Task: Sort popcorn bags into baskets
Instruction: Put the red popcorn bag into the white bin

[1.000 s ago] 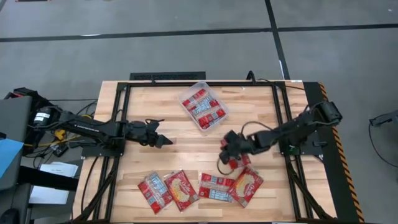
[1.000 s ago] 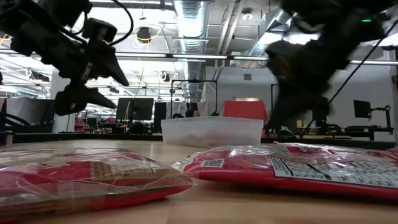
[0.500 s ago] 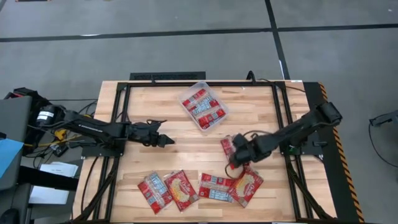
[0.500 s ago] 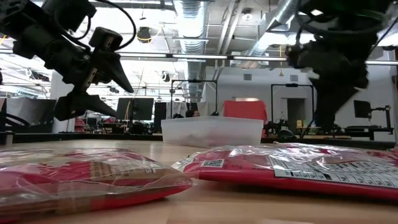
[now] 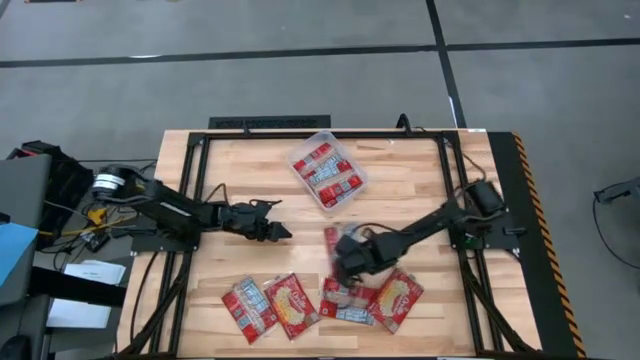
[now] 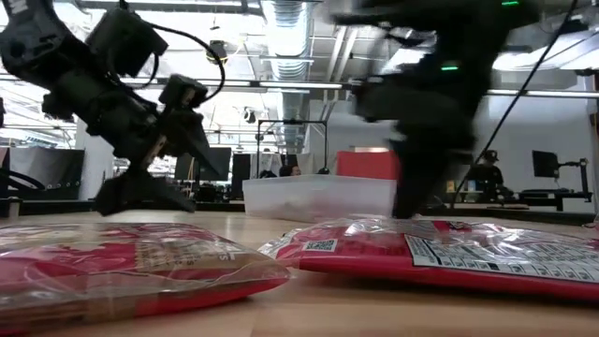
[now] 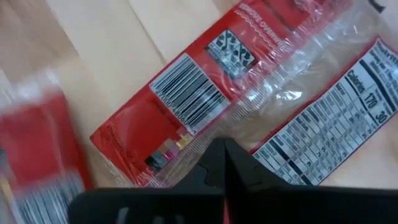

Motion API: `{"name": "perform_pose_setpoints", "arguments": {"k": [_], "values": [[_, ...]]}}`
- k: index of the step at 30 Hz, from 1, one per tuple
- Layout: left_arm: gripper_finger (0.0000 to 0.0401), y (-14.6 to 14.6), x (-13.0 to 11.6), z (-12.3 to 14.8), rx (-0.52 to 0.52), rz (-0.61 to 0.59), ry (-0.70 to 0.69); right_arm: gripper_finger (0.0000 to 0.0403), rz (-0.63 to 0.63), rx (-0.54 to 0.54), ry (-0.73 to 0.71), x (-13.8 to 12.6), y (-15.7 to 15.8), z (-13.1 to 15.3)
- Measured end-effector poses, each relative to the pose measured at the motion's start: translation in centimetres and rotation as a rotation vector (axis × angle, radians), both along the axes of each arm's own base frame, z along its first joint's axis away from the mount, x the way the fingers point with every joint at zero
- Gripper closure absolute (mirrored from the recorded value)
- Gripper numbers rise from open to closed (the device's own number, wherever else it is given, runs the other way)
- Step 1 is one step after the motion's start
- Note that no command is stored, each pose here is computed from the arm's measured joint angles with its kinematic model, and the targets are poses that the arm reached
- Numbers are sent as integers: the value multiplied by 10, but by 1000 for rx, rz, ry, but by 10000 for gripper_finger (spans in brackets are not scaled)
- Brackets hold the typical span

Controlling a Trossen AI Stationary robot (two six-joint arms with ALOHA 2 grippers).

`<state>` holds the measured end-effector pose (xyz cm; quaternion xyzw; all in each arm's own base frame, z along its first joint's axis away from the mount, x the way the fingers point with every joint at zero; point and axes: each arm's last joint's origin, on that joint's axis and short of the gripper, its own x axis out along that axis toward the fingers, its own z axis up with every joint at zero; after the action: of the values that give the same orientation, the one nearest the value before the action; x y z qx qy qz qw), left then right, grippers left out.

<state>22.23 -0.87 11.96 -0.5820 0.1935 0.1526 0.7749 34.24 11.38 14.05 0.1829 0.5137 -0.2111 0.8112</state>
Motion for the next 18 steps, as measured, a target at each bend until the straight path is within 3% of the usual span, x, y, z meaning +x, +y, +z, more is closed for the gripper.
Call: {"name": "perform_pose_setpoints", "arguments": {"k": [6,12,18], "values": [[152,-1,14,-15,-21,-21,32,379,159,-68,-74,44,-10,17],[152,-2,25,-11,4,-16,32,388,177,-123,-95,37,-15,45],[152,-2,28,-10,29,-1,59,389,148,-123,-33,31,-2,32]]}}
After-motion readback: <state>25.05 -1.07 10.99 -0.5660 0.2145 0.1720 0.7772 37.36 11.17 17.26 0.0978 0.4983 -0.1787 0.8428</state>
